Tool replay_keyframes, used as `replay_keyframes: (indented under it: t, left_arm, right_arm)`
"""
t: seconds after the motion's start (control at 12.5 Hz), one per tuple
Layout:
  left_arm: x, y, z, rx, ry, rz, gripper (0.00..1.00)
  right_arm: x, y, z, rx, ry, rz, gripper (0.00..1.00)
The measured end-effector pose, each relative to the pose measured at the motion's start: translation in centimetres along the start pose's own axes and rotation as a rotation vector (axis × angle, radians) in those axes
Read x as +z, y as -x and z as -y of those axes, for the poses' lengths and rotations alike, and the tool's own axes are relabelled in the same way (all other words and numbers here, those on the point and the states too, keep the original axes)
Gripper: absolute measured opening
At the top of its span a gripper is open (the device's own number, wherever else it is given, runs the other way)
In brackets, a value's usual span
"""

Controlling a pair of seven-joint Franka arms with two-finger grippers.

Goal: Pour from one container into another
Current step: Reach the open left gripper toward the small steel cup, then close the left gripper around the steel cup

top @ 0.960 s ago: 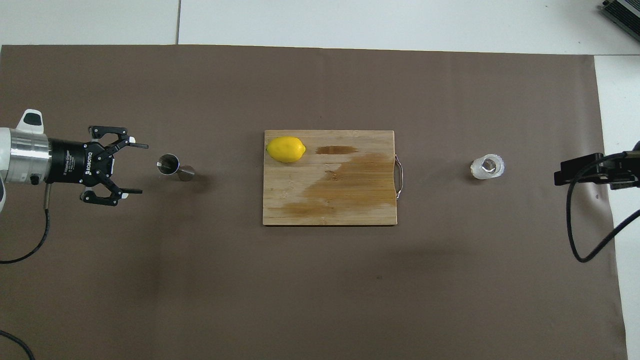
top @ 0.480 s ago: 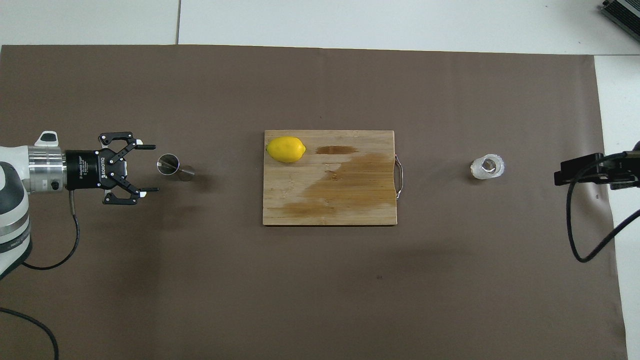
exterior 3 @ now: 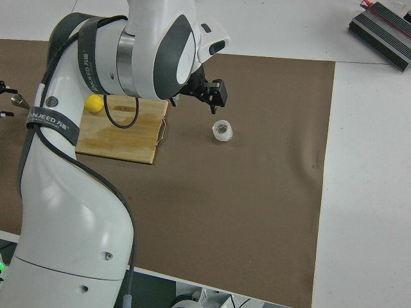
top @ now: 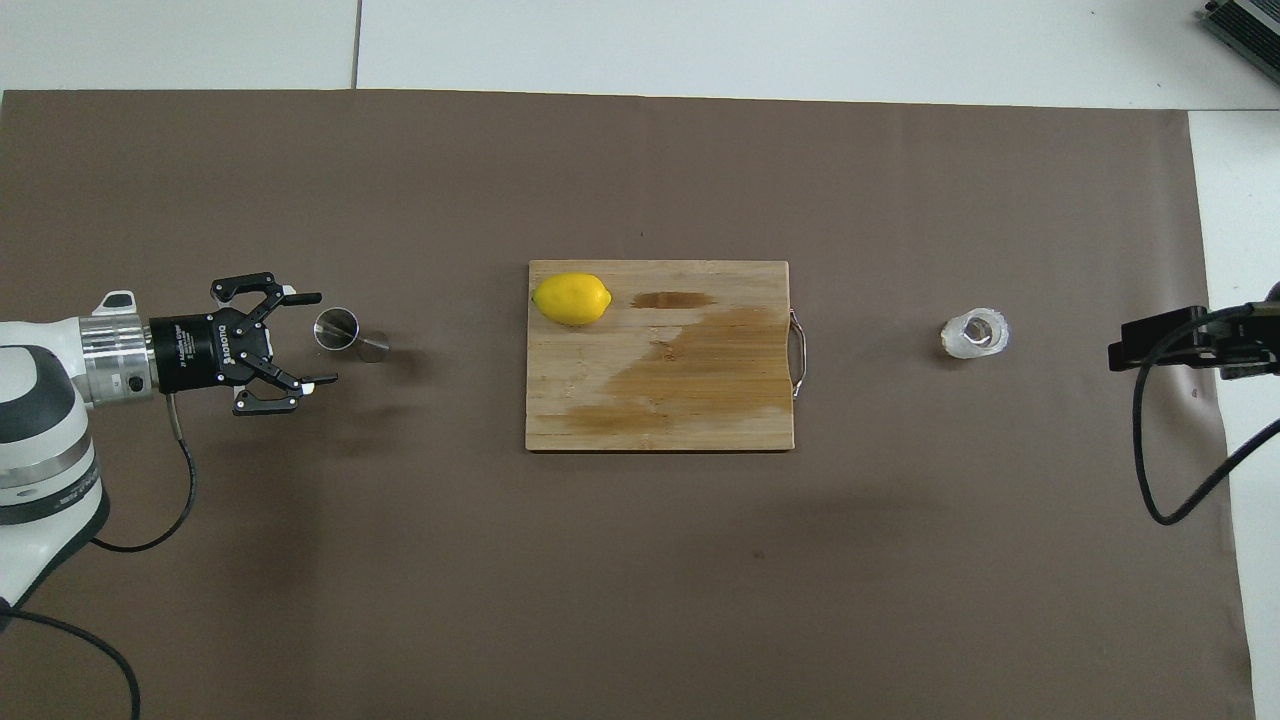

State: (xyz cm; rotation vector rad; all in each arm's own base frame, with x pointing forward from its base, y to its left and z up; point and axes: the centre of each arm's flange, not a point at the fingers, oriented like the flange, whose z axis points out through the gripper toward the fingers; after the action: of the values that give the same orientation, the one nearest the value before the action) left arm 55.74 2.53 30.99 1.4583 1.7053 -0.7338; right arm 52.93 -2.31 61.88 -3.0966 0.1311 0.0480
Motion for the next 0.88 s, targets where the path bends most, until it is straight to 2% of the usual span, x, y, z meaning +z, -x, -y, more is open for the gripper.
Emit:
replay_keyframes:
  t: [0.88]
  left_arm:
    - [1.12, 0.12, 0.59, 0.03, 0.001, 0.021, 1.0]
  right_arm:
    - [0.0, 0.0, 0.0, 0.0, 0.0, 0.0, 1.0]
